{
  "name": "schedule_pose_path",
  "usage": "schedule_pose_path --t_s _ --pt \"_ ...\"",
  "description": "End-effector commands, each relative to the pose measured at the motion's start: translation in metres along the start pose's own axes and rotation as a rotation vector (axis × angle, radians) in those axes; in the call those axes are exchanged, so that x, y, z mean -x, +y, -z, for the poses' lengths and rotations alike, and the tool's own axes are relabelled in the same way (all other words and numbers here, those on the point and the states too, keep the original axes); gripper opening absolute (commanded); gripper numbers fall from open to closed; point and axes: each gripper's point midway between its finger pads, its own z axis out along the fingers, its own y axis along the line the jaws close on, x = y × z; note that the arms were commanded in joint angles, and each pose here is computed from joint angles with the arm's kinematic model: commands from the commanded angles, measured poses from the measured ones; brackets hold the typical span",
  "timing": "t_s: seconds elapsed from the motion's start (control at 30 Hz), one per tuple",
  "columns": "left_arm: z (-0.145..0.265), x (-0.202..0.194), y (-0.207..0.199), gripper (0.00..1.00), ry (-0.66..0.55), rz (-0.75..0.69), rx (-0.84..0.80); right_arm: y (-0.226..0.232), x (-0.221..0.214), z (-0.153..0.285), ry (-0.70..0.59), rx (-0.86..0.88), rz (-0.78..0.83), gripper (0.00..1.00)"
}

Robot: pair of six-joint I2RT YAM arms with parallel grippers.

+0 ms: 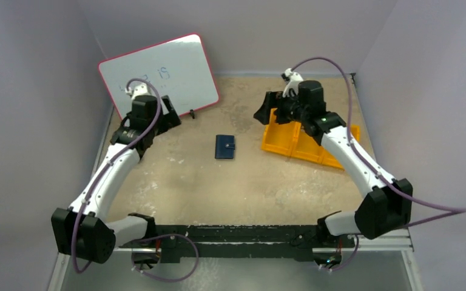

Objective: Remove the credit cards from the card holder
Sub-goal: Move the card holder to the center of the board.

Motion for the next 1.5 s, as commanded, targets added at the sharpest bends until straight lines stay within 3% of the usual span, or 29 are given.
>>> schedule_pose_path --t_s 0.0,0.23,0.37,0.53,0.67,1.0,1.13,1.37,1.43,1.47 --pt "-0.001 -0.052 -0.047 0.95 0.136 0.011 -0.189 0.020 -0.005 -0.022 -0.019 -0.010 -0.041 0.92" --pt "-0.003 -0.097 -0.023 0.88 0.197 0.032 -0.115 0.042 -0.058 -0.082 0.120 -0.071 -0.030 0.89" --pt "0.008 -0.084 0.002 0.86 0.099 0.068 -0.018 0.034 -0.095 -0.128 0.201 -0.150 -0.049 0.78" --pt "0.033 -0.045 0.038 0.86 -0.102 0.115 0.108 0.023 -0.119 -0.158 0.253 -0.247 -0.012 0.77" --pt "0.042 -0.039 0.043 0.86 -0.130 0.125 0.113 0.013 -0.140 -0.168 0.297 -0.343 0.024 0.70" --pt "0.021 -0.068 0.027 0.86 -0.007 0.093 0.060 0.018 -0.175 -0.179 0.376 -0.331 0.070 0.60" --pt "0.012 -0.082 0.015 0.85 0.052 0.085 0.008 0.019 -0.181 -0.175 0.377 -0.322 0.055 0.51" --pt "-0.002 -0.111 -0.006 0.83 0.165 0.074 -0.088 0.016 -0.184 -0.160 0.360 -0.331 0.033 0.22" --pt "-0.005 -0.121 -0.014 0.82 0.204 0.068 -0.133 0.020 -0.183 -0.156 0.351 -0.305 0.024 0.09" --pt "-0.008 -0.127 -0.017 0.81 0.229 0.065 -0.147 0.024 -0.183 -0.153 0.346 -0.283 0.019 0.08"
